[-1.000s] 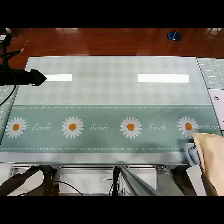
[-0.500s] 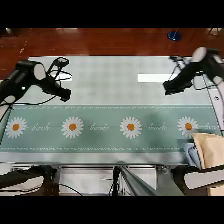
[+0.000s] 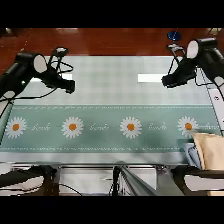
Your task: Fold the shirts.
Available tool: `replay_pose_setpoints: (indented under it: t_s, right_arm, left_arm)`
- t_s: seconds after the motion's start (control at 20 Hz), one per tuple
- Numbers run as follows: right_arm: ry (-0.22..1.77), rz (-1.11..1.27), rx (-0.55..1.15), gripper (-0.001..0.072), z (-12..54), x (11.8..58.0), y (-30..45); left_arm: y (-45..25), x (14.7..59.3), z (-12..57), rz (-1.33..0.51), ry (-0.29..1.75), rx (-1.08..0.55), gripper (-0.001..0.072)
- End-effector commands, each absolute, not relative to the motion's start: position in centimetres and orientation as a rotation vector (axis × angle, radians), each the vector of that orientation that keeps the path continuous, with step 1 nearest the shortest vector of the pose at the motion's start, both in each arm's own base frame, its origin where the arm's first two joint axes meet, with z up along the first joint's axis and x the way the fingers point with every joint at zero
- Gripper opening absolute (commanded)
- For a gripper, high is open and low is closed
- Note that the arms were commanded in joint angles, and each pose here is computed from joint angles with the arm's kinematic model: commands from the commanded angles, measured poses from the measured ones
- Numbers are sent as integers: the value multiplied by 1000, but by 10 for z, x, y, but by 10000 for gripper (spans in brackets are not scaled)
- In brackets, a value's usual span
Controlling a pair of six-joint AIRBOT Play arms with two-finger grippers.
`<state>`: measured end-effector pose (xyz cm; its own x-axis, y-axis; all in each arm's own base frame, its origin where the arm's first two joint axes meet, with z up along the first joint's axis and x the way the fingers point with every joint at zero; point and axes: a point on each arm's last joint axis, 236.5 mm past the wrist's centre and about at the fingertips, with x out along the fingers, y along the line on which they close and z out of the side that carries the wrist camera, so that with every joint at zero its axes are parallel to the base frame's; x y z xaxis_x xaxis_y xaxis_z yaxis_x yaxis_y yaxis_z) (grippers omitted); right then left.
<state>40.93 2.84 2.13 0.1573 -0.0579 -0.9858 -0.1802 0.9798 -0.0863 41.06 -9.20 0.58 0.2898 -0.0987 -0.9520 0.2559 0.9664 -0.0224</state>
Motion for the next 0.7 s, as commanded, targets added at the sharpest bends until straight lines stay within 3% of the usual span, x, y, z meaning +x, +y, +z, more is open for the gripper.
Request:
replay_pose_setpoints:
  t_s: [0.0,0.65]
  right_arm:
    - [1322,101,-125,301,29,400,27]
    - [1250,93,-115,301,33,406,27]
  left_arm:
    - [-84,418,8,-212,1246,5,720]
    - [-86,419,6,-217,1246,6,720]
